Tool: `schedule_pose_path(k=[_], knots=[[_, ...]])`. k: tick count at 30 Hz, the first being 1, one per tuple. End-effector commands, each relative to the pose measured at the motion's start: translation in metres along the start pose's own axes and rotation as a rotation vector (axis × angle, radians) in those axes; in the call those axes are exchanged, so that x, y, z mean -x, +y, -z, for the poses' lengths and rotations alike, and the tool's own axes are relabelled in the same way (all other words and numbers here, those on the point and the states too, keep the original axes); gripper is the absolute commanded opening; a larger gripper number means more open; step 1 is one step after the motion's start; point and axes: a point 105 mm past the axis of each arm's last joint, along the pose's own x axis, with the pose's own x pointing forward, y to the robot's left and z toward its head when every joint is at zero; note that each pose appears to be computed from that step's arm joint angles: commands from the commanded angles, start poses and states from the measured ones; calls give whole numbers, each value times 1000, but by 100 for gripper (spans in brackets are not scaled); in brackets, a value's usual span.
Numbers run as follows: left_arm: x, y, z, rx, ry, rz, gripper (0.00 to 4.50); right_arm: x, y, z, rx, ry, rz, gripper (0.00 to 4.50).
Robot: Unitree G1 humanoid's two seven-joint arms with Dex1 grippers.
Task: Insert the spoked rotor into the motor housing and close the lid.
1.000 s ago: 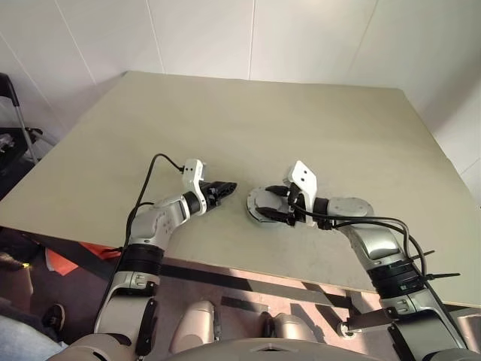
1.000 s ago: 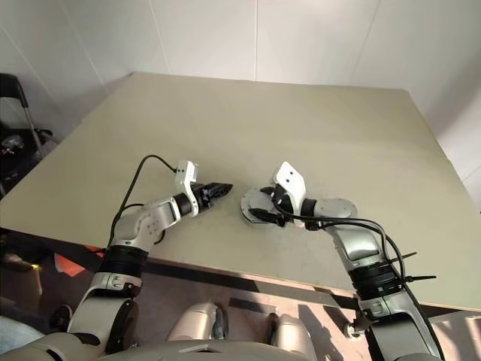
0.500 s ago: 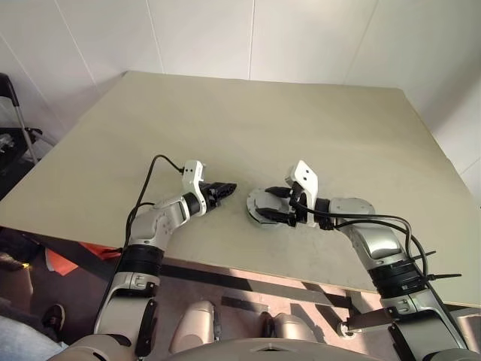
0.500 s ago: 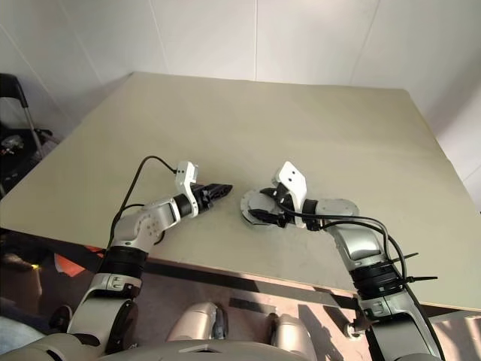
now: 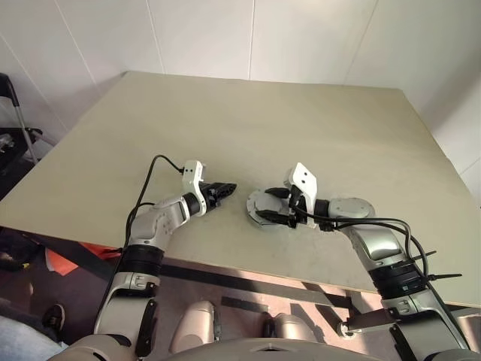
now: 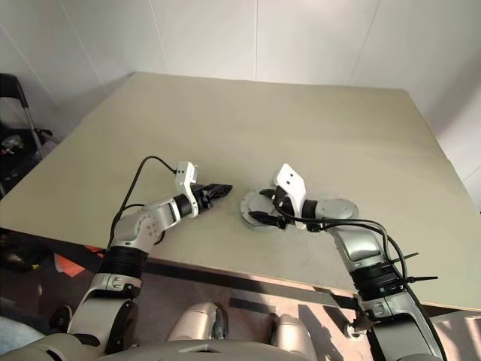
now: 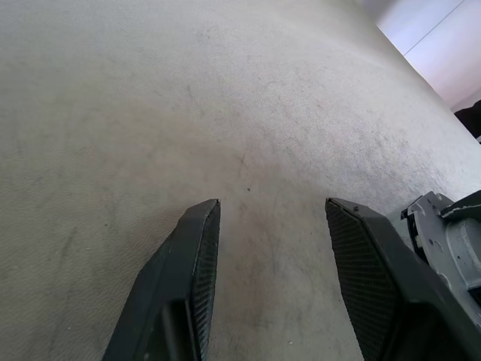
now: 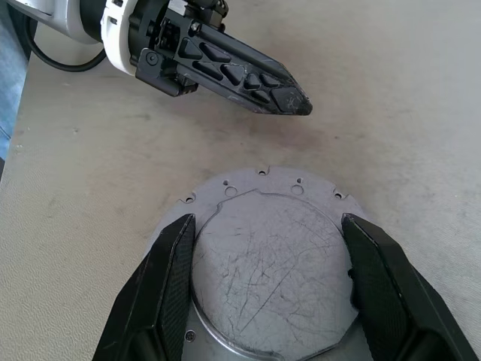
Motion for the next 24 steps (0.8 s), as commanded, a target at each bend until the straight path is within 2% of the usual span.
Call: schedule_pose_path(k=[1, 14, 24], knots=[[1, -4, -11, -19, -33, 14, 237, 2, 4, -6, 32, -14, -31, 298], [1, -4, -10, -19, -34, 11, 237, 0, -1, 2, 36, 20, -3, 298], [1, -4, -8, -16, -29, 13, 237, 4, -3, -18, 25, -57, -8, 298]])
